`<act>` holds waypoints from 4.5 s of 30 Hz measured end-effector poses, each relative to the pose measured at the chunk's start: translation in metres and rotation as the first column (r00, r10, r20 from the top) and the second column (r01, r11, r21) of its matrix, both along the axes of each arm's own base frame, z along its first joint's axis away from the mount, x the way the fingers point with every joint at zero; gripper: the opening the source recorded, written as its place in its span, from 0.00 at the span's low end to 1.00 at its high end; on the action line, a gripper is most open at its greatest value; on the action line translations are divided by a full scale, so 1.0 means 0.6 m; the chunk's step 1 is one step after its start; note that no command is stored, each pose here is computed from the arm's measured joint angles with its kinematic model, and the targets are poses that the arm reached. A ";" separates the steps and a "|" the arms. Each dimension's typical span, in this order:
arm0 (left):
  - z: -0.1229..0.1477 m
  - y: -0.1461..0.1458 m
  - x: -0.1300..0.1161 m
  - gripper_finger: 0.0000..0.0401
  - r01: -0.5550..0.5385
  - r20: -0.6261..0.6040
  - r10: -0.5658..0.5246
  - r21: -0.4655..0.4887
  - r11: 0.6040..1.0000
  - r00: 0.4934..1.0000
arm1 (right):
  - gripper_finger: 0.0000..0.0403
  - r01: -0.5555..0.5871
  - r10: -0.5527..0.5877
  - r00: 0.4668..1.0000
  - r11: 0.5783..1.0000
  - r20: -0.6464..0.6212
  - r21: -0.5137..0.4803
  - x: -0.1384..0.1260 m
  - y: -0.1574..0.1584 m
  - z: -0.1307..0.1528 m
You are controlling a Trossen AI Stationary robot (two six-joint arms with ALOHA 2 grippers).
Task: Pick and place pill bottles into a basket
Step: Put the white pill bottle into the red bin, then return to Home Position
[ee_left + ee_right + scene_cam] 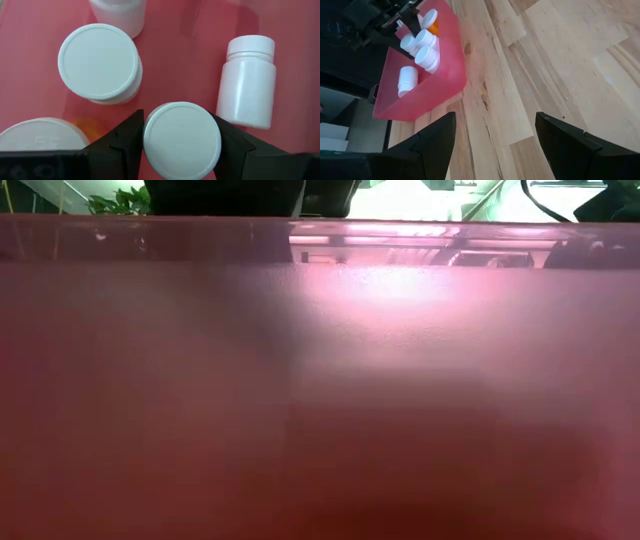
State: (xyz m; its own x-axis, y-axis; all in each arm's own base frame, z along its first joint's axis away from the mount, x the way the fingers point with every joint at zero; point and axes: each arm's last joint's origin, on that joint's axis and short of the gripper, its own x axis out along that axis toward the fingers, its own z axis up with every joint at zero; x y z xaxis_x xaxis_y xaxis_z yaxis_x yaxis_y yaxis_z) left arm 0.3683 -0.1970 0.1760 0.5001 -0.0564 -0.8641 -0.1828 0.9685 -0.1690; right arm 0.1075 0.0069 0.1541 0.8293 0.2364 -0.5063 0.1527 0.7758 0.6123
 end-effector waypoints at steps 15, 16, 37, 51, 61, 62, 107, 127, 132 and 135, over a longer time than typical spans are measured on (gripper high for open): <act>0.003 -0.005 0.005 0.95 -0.024 0.003 0.024 -0.092 0.996 1.000 | 0.65 -0.023 0.023 1.000 1.000 0.004 -0.008 0.000 0.001 0.000; 0.003 -0.005 0.005 0.95 -0.025 0.003 0.026 -0.092 0.995 1.000 | 0.65 -0.024 0.024 1.000 1.000 0.004 -0.008 0.000 0.001 0.000; 0.163 -0.011 0.030 0.88 0.006 0.133 -0.016 0.078 0.997 0.991 | 0.65 -0.037 0.037 0.999 0.999 0.009 -0.029 0.000 0.001 0.000; 0.285 0.025 0.057 0.88 -0.060 0.359 -0.005 0.170 0.984 0.933 | 0.65 -0.037 0.037 0.999 0.999 0.010 -0.030 0.000 0.001 0.000; 0.372 0.106 0.019 0.88 -0.162 0.405 0.033 0.289 0.944 0.914 | 0.65 -0.049 0.050 0.999 0.997 0.016 -0.051 0.000 0.001 0.000; 0.382 0.116 0.010 0.88 -0.182 0.407 0.046 0.301 0.936 0.912 | 0.65 -0.049 0.050 0.999 0.997 0.016 -0.051 0.000 0.001 0.000; 0.223 0.275 -0.425 0.88 -0.529 0.783 0.406 -0.118 0.841 0.472 | 0.65 0.055 -0.054 0.998 0.997 0.013 -0.053 0.001 -0.003 0.000; 0.080 0.286 -0.447 0.88 -0.516 0.761 0.509 -0.270 0.813 0.403 | 0.65 0.079 -0.079 0.997 0.997 0.003 -0.014 0.001 -0.004 0.000; 0.056 0.284 -0.445 0.88 -0.479 0.761 0.517 -0.311 0.821 0.392 | 0.65 0.079 -0.079 0.997 0.997 0.003 -0.013 0.001 -0.004 0.000; 0.044 0.283 -0.445 0.88 -0.473 0.760 0.519 -0.317 0.822 0.392 | 0.65 0.079 -0.079 0.997 0.997 0.003 -0.013 0.001 -0.003 0.000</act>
State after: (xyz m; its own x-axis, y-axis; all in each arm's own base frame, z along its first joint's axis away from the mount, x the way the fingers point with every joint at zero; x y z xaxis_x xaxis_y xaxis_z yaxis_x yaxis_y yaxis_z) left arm 0.1015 -0.0270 0.2025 0.9045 0.4164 -0.0921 -0.3964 0.7411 -0.5418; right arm 0.1082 0.0048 0.1542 0.8463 0.1634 -0.5069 0.2122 0.7695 0.6023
